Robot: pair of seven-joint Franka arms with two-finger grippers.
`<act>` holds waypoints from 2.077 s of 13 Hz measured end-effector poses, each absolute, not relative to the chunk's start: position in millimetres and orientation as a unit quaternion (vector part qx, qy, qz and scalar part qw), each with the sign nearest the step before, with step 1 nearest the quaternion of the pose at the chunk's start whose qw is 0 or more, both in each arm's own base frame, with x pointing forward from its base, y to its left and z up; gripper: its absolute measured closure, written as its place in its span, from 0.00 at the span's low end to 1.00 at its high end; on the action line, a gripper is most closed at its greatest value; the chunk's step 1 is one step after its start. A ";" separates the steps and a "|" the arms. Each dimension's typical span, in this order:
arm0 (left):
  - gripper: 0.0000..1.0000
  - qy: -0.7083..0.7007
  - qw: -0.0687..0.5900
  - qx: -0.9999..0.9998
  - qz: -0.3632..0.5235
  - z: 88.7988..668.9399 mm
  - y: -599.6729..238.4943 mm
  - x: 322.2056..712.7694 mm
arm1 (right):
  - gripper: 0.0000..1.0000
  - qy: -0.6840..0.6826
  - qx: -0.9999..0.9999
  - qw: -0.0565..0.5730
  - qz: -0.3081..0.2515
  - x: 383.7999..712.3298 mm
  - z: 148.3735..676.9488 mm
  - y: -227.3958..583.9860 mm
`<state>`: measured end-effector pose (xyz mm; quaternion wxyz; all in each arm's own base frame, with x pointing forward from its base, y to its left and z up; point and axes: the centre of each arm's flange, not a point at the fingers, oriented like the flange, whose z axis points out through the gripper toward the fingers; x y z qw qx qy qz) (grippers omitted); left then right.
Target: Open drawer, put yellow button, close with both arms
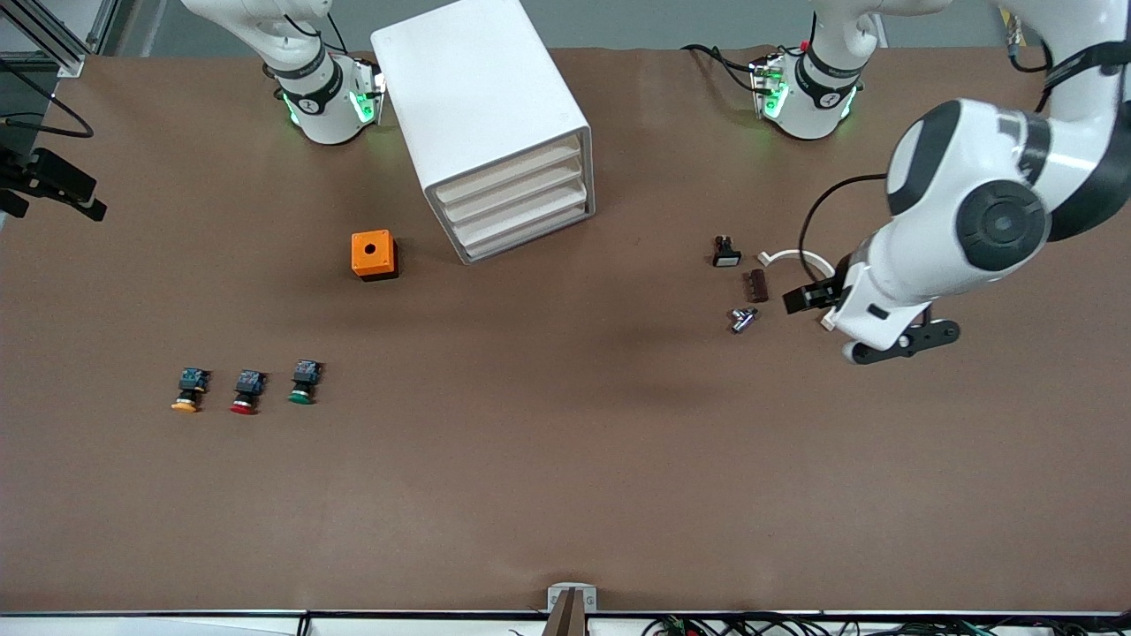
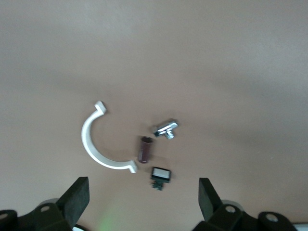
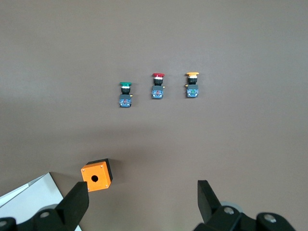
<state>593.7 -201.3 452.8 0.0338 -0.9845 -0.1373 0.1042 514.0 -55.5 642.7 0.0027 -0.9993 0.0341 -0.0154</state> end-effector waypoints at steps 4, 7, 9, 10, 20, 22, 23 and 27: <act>0.00 -0.217 0.044 -0.968 0.117 408.7 -281.2 575.8 | 0.00 0.042 -0.999 0.002 -0.022 513.2 648.5 -64.3; 0.00 -0.280 0.030 -0.946 0.159 386.7 -316.8 561.4 | 0.00 0.045 -0.999 0.002 -0.018 515.3 644.5 -67.9; 0.00 -0.325 0.030 -0.927 0.183 376.4 -339.2 549.6 | 0.00 0.041 -0.999 0.002 -0.014 524.4 631.8 -74.6; 0.00 -0.350 0.030 -0.915 0.199 370.7 -352.7 542.0 | 0.00 0.038 -0.999 0.001 -0.012 534.3 619.1 -78.6; 0.00 -0.605 0.088 -0.699 0.370 311.0 -433.4 495.1 | 0.00 0.054 -0.998 -0.011 0.006 635.2 416.8 -144.5; 0.00 -0.646 0.099 -0.633 0.415 308.3 -441.6 492.9 | 0.00 0.062 -0.998 -0.014 0.004 643.7 373.2 -158.6; 0.00 -0.664 0.110 -0.601 0.431 303.9 -444.6 492.2 | 0.00 0.063 -0.998 -0.016 -0.004 646.7 353.0 -162.1; 0.00 -0.719 0.167 -0.484 0.470 279.0 -454.2 488.0 | 0.00 0.064 -0.997 -0.025 -0.044 636.9 272.8 -164.2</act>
